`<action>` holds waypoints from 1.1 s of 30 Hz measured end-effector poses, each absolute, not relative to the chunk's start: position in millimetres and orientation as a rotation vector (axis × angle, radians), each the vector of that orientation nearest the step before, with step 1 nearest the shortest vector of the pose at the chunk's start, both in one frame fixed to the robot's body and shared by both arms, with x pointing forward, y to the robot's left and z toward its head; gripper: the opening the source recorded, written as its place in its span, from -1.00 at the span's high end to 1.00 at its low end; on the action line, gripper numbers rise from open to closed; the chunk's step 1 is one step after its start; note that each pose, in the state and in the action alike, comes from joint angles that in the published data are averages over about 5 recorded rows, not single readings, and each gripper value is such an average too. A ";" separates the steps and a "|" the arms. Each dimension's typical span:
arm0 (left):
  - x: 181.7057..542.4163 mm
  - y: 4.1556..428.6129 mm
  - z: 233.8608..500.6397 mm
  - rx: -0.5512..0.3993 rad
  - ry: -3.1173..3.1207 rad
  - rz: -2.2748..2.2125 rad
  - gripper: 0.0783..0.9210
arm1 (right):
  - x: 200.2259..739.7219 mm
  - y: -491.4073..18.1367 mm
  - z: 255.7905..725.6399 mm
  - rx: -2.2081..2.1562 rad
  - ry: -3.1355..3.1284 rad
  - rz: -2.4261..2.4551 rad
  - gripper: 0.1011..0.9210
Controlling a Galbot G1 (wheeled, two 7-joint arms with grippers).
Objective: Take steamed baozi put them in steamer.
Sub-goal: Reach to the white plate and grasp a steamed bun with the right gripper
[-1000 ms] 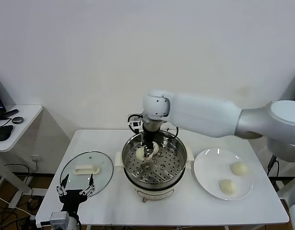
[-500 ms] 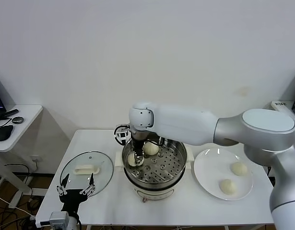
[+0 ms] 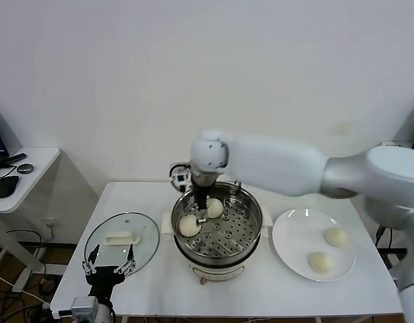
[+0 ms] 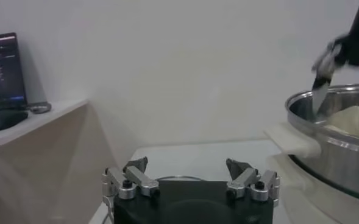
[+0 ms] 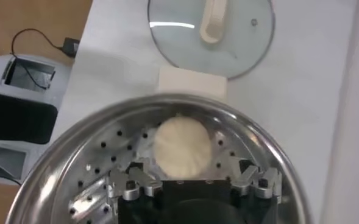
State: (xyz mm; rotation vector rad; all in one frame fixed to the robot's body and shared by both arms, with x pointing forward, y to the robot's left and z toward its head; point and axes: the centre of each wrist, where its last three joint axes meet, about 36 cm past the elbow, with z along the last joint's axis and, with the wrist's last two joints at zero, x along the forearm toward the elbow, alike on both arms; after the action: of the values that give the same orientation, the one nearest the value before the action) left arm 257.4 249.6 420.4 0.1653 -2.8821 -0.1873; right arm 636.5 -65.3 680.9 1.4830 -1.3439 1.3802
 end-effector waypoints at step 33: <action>243.6 258.6 406.8 0.210 -2.814 -0.201 -0.77 | 568.1 -385.4 558.1 1.277 -1.233 1.283 -0.76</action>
State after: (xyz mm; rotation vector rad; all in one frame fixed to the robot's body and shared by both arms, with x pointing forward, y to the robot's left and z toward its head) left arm 243.6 258.6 406.8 0.2097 -2.8140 -0.2010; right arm 568.1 -385.4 558.1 1.2765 -1.2327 1.2828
